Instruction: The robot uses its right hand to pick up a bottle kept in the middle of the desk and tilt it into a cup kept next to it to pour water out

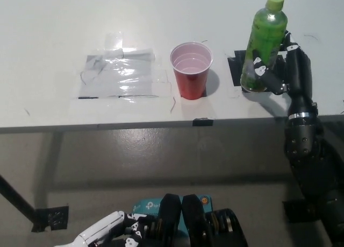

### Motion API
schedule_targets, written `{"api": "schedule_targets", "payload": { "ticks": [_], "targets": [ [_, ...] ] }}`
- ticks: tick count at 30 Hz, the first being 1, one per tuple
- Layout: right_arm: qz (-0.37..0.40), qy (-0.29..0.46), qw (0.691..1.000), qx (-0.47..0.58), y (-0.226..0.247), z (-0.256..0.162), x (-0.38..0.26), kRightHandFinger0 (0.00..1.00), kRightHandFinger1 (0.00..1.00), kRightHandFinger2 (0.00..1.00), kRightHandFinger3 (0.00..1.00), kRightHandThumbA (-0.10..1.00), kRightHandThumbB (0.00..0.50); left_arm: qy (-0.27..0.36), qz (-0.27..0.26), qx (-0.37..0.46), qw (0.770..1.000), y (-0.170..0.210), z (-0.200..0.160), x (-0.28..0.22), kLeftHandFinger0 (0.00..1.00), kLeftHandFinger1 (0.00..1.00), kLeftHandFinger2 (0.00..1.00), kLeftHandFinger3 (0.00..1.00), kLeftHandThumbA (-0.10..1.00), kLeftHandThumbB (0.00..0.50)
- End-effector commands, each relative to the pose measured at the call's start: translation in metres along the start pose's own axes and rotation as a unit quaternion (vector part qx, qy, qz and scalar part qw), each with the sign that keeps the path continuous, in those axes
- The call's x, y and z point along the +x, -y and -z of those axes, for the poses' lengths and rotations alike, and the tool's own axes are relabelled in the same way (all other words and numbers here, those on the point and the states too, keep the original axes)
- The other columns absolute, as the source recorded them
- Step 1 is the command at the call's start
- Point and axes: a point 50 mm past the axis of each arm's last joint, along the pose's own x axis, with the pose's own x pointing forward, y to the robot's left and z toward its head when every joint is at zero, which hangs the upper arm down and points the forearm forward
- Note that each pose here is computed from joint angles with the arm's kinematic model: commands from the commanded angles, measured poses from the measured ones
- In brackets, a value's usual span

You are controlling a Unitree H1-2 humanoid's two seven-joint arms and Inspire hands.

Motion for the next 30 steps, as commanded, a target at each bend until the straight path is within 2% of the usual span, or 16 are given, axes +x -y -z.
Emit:
{"api": "schedule_targets", "payload": {
  "ticks": [1,3,8,10,13,15,18,19,20,21,23,24,25,27,28,30],
  "targets": [
    [0.043,0.048,0.998,0.001,0.013,-0.008,0.01,0.08,0.07,0.05,0.3,-0.1,0.002,0.015,-0.008,0.006,1.0,-0.003,-0.008,-0.002,0.89,0.95,0.89,0.94,1.0,0.5],
    [0.042,0.057,0.997,-0.016,0.015,-0.006,0.011,0.32,0.13,0.07,0.28,-0.1,0.017,0.016,-0.01,0.01,1.0,-0.006,-0.01,-0.001,0.89,0.95,0.89,0.94,1.0,0.5],
    [0.019,0.073,0.995,-0.06,0.021,0.003,0.007,0.59,0.32,0.11,0.3,-0.1,0.015,0.018,-0.009,0.011,1.0,-0.005,-0.01,-0.002,0.9,0.95,0.89,0.95,1.0,0.5],
    [0.009,0.083,0.993,-0.078,0.023,0.004,0.009,0.57,0.34,0.1,0.3,-0.1,0.064,0.02,-0.012,0.014,1.0,-0.008,-0.012,-0.001,0.89,0.94,0.89,0.95,1.0,0.5],
    [0.008,0.089,0.992,-0.09,0.023,0.005,0.009,0.53,0.32,0.06,0.29,-0.1,0.085,0.019,-0.013,0.015,1.0,-0.008,-0.013,-0.002,0.88,0.94,0.91,0.95,1.0,0.5],
    [0.014,0.08,0.993,-0.082,0.022,0.006,0.009,0.49,0.34,0.08,0.34,-0.1,0.116,0.021,-0.013,0.015,1.0,-0.008,-0.012,-0.001,0.87,0.93,0.9,0.94,1.0,0.5],
    [0.019,0.078,0.994,-0.075,0.019,0.006,0.006,0.53,0.3,0.05,0.47,-0.1,0.096,0.02,-0.012,0.015,1.0,-0.008,-0.011,-0.001,0.87,0.94,0.9,0.94,1.0,0.5],
    [0.018,0.077,0.994,-0.073,0.018,0.006,0.005,0.58,0.3,0.1,0.58,-0.1,0.087,0.02,-0.011,0.016,1.0,-0.008,-0.011,-0.001,0.87,0.94,0.9,0.94,1.0,0.5],
    [0.01,0.068,0.996,-0.065,0.016,0.007,0.002,0.67,0.41,0.27,0.88,-0.02,0.048,0.019,-0.011,0.015,1.0,-0.008,-0.011,-0.001,0.88,0.94,0.9,0.94,1.0,0.5],
    [0.001,0.058,0.997,-0.057,0.014,0.009,0.0,0.67,0.4,0.32,1.0,0.03,0.03,0.018,-0.012,0.012,1.0,-0.007,-0.012,-0.001,0.88,0.94,0.9,0.94,1.0,0.5],
    [-0.001,0.051,0.997,-0.053,0.011,0.011,-0.003,0.68,0.51,0.48,1.0,0.05,0.048,0.018,-0.011,0.013,1.0,-0.007,-0.012,-0.001,0.88,0.94,0.9,0.94,1.0,0.5],
    [-0.003,0.037,0.998,-0.057,0.007,0.015,-0.007,0.85,0.84,0.91,1.0,0.25,0.073,0.019,-0.008,0.015,1.0,-0.008,-0.011,-0.001,0.88,0.94,0.9,0.94,1.0,0.5],
    [-0.003,0.023,0.998,-0.063,0.004,0.016,-0.008,0.97,1.0,1.0,1.0,0.3,0.112,0.019,-0.009,0.015,1.0,-0.008,-0.012,-0.001,0.88,0.94,0.9,0.95,1.0,0.5],
    [-0.011,-0.004,0.996,-0.084,-0.001,0.018,-0.013,1.0,1.0,1.0,1.0,0.5,0.167,0.018,-0.009,0.015,1.0,-0.008,-0.011,-0.001,0.89,0.95,0.9,0.95,1.0,0.5],
    [-0.011,-0.009,0.996,-0.089,-0.002,0.019,-0.013,1.0,1.0,1.0,1.0,0.52,0.176,0.018,-0.009,0.015,1.0,-0.008,-0.012,-0.001,0.89,0.95,0.9,0.95,1.0,0.5],
    [-0.007,-0.016,0.994,-0.104,-0.005,0.02,-0.016,1.0,1.0,1.0,1.0,0.63,0.249,0.02,-0.009,0.014,1.0,-0.008,-0.011,-0.001,0.89,0.95,0.89,0.94,1.0,0.5]
  ]
}}
